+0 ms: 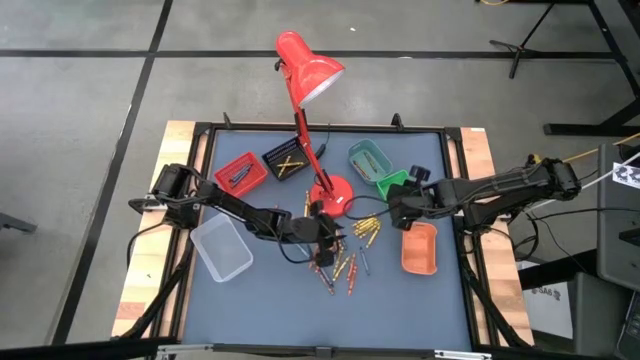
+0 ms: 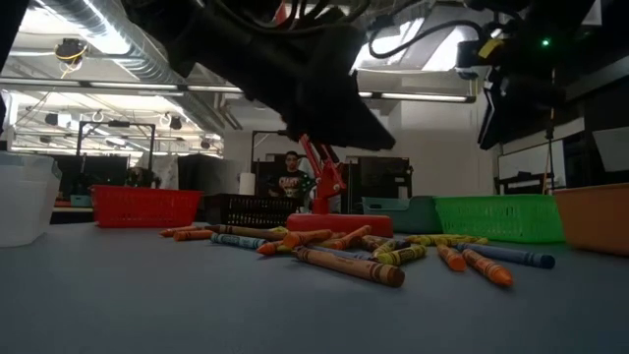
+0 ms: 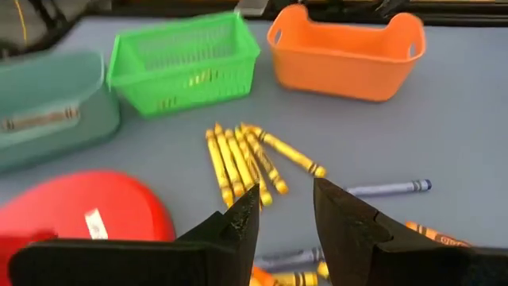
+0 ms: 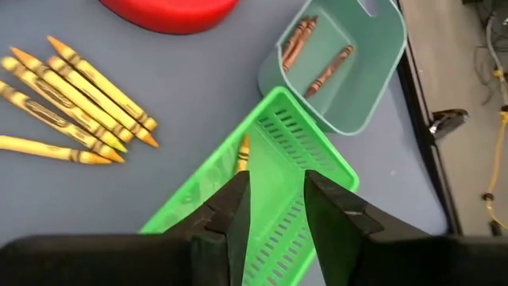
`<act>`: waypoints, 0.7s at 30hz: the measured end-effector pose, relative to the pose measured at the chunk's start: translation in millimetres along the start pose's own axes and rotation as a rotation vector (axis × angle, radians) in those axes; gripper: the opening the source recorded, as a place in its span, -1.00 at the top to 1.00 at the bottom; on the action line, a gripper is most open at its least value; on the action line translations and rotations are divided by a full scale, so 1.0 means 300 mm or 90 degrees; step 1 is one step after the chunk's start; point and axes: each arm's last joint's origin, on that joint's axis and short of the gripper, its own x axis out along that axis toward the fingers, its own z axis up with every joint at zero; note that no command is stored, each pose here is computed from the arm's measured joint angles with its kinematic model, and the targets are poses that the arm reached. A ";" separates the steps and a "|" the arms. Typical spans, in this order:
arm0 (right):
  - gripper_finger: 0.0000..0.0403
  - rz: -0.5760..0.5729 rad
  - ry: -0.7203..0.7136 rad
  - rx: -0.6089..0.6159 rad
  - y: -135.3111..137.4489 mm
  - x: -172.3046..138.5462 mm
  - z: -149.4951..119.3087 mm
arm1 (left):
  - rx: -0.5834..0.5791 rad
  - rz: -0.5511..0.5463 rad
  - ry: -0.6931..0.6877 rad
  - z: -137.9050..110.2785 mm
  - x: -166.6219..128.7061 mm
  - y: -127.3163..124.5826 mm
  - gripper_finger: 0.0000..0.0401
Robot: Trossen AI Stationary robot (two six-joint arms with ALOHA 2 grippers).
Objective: Sort crayons
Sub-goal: Put the orange crayon into the bottom left transparent bin
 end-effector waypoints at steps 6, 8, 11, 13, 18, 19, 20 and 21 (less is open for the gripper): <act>0.42 0.021 -0.031 0.022 0.007 -0.001 0.019 | -0.087 0.016 0.052 -0.028 0.000 0.008 0.48; 0.42 0.027 -0.050 0.033 0.010 -0.001 0.030 | -0.113 0.022 0.065 -0.036 -0.001 0.010 0.48; 0.42 0.034 -0.071 0.047 0.013 -0.003 0.042 | -0.135 0.027 0.078 -0.043 -0.002 0.011 0.48; 0.42 0.037 -0.083 0.054 0.015 -0.004 0.049 | -0.145 0.029 0.084 -0.047 -0.003 0.008 0.48; 0.42 0.040 -0.091 0.059 0.016 -0.004 0.053 | -0.149 0.030 0.102 -0.061 -0.012 -0.008 0.48; 0.42 0.040 -0.092 0.060 0.016 -0.004 0.054 | -0.147 0.031 0.102 -0.061 -0.014 -0.012 0.48; 0.42 0.041 -0.092 0.060 0.016 -0.004 0.054 | -0.146 0.031 0.101 -0.062 -0.016 -0.016 0.48; 0.42 0.041 -0.093 0.060 0.016 -0.004 0.054 | -0.144 0.033 0.100 -0.064 -0.017 -0.021 0.48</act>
